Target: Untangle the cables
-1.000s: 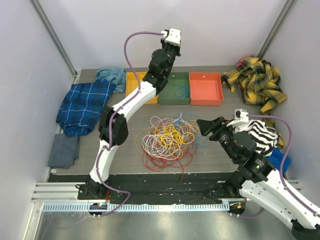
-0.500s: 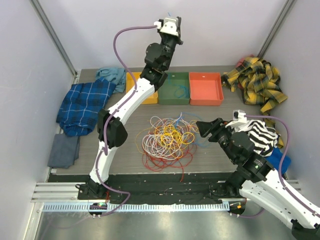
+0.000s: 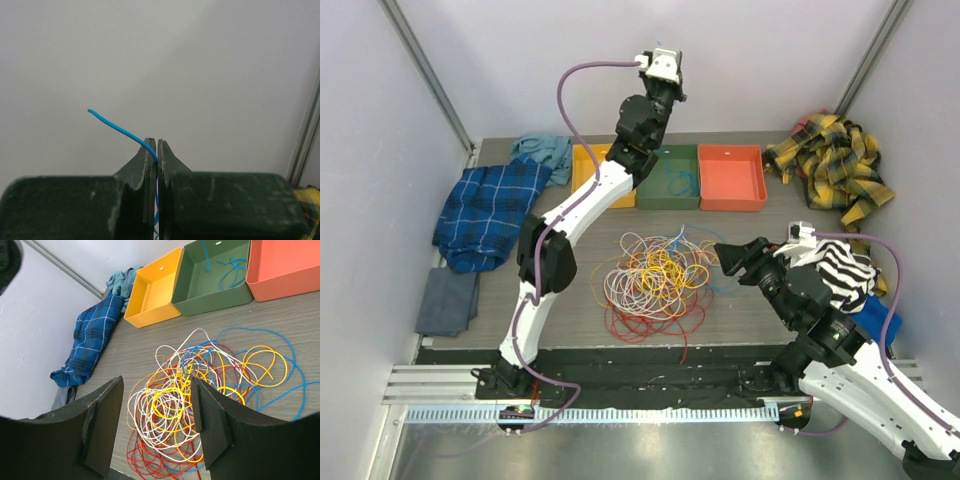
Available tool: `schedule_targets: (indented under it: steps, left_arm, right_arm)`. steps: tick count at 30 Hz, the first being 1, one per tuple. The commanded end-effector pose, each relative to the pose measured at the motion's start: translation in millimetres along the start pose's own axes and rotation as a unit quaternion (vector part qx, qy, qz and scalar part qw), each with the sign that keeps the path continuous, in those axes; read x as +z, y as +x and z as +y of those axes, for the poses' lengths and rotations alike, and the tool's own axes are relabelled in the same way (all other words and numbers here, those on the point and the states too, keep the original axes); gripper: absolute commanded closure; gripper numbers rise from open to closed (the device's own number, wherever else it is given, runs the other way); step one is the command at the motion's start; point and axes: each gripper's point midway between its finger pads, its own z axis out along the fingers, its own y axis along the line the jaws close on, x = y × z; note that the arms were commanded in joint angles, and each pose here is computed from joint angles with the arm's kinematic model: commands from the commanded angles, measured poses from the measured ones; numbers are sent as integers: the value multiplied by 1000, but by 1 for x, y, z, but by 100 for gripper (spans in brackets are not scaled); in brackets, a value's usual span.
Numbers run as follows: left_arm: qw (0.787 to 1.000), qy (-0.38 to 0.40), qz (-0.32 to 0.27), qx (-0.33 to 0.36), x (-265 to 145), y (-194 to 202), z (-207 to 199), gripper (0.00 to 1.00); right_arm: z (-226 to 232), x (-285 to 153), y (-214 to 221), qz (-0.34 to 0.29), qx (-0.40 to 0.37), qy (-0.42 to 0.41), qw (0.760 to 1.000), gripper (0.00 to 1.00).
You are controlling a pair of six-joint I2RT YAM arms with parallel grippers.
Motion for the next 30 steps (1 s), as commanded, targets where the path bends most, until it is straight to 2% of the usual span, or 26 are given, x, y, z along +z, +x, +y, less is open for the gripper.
schedule_targets:
  steps: [1,2,3,4,5,7,8,10,15,17,19,20,21,22,23,25,26,27,28,29,30]
  left_arm:
    - [999,-36,16,-15,1,42,22,100]
    - [999,-34,28,-18,1,51,23,92]
    - [998,-36,40,-20,-2,63,26,73]
    - [998,-37,46,-28,-4,69,26,46]
    - [998,-36,50,-27,-6,69,26,1]
    - [996,-18,78,-38,-11,76,16,0]
    - [996,-14,74,-39,-11,60,14,0]
    - [996,-8,83,-35,-19,55,5,0]
    - [996,-22,78,-27,-53,-23,-2,0]
    - [995,52,78,-40,-64,-34,-26,0]
    - [994,65,85,-24,-65,-38,-32,3]
    - [994,62,87,-14,-61,-37,-32,12]
    - [996,53,69,-8,-51,-54,-27,16]
    - [996,51,73,-4,-47,-45,-28,23]
    - [997,50,51,-13,-42,-57,-24,37]
    - [998,47,41,-33,-39,-63,-24,45]
    - [997,44,45,-35,-39,-64,-23,53]
    - [997,34,50,-38,-39,-62,-19,55]
    - [997,28,58,-48,-41,-58,-18,54]
    - [997,23,64,-48,-44,-60,-15,43]
    - [995,5,94,-37,-52,-41,-9,34]
  right_arm:
    - [-4,1,0,-3,-8,10,1000,36]
    - [-6,2,1,-2,-11,14,1000,36]
    - [-6,3,2,0,-11,15,1000,35]
    - [-5,4,0,-2,-12,17,1000,34]
    - [-5,5,-1,-2,-16,19,1000,33]
    - [-4,5,-4,-4,-21,19,1000,33]
    - [-4,5,-5,-6,-22,20,1000,33]
    - [-5,5,-9,-14,-28,25,999,33]
    - [-7,8,-15,-26,-34,36,998,33]
    - [-6,11,-14,-26,-34,35,998,33]
    - [-3,13,-11,-22,-26,28,999,33]
    - [-2,14,-11,-22,-21,25,999,34]
    - [0,14,-10,-21,-15,21,999,34]
    - [1,13,-10,-21,-7,20,1000,34]
    - [1,12,-9,-19,-3,17,1000,34]
    - [-3,10,-7,-20,4,21,1000,34]
    - [-3,8,-8,-24,9,19,999,34]
    - [-6,8,-6,-23,7,22,999,34]
    - [-8,8,-4,-22,6,25,999,34]
    - [-11,8,-2,-19,0,31,999,34]
    - [-14,10,-1,-20,-5,38,999,34]
